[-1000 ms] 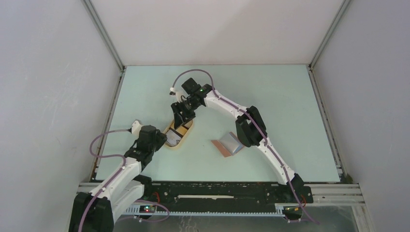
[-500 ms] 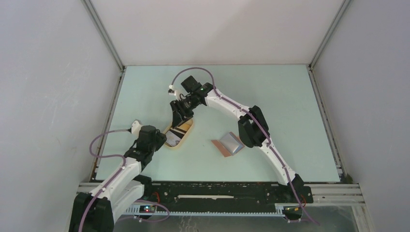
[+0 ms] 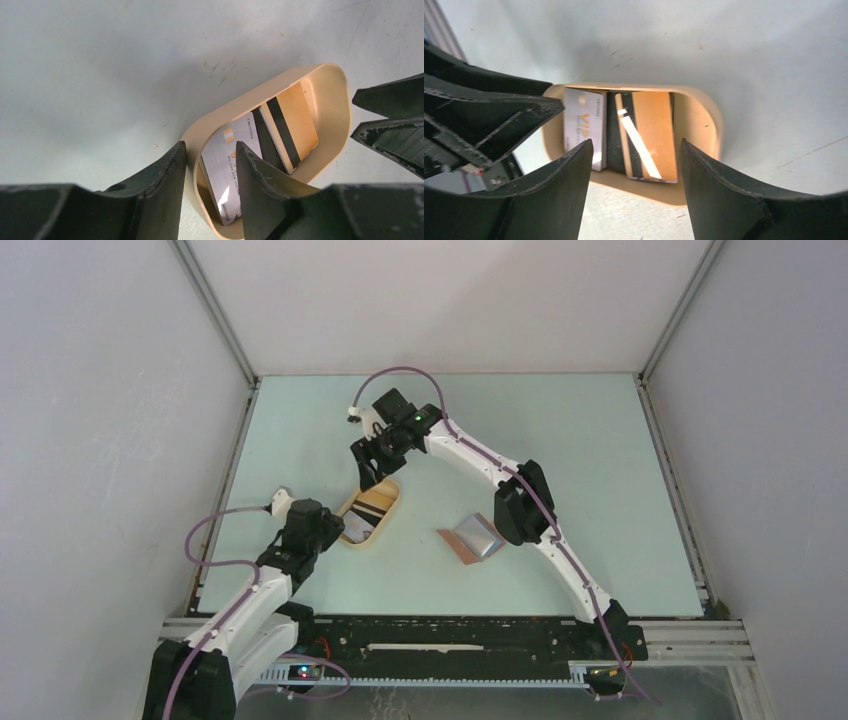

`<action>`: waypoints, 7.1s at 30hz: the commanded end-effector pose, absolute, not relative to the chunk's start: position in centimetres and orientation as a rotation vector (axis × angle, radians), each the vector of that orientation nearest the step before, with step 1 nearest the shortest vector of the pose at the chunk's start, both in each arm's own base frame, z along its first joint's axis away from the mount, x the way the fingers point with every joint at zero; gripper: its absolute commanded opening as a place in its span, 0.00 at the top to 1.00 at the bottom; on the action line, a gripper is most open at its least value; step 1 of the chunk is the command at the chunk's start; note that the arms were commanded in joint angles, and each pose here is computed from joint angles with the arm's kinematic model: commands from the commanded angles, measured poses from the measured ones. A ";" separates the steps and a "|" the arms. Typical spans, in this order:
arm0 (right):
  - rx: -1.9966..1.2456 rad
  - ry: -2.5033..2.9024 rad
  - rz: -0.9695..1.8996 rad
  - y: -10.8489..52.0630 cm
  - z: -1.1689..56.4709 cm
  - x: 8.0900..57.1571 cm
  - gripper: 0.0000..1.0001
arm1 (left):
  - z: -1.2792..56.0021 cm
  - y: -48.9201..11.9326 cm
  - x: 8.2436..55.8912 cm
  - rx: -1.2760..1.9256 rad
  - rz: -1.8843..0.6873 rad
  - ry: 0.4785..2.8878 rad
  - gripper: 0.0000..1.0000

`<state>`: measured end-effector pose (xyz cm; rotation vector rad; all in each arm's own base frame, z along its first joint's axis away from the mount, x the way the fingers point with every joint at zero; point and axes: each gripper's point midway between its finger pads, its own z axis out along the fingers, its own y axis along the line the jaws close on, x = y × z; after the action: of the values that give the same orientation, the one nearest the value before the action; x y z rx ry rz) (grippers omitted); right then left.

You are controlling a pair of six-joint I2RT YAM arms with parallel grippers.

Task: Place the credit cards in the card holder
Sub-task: Pick up the credit card from the storage box.

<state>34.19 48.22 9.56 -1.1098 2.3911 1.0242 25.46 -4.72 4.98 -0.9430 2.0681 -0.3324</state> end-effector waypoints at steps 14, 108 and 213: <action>-1.362 2.281 0.719 48.4 5.7 34.4 0.15 | 7.4 -5.4 27.1 -0.907 -0.414 1.993 0.55; -1.429 2.074 1.357 48.0 14.6 30.6 0.57 | 12.5 -9.8 30.4 -0.729 -0.977 1.767 0.55; -1.420 1.991 1.544 44.8 16.2 32.6 0.32 | 12.7 -12.5 29.1 -0.263 -0.999 1.888 1.00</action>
<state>32.69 43.80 16.64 -1.4460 1.9632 1.5301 27.50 -12.88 9.61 -0.3209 1.9871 -0.9989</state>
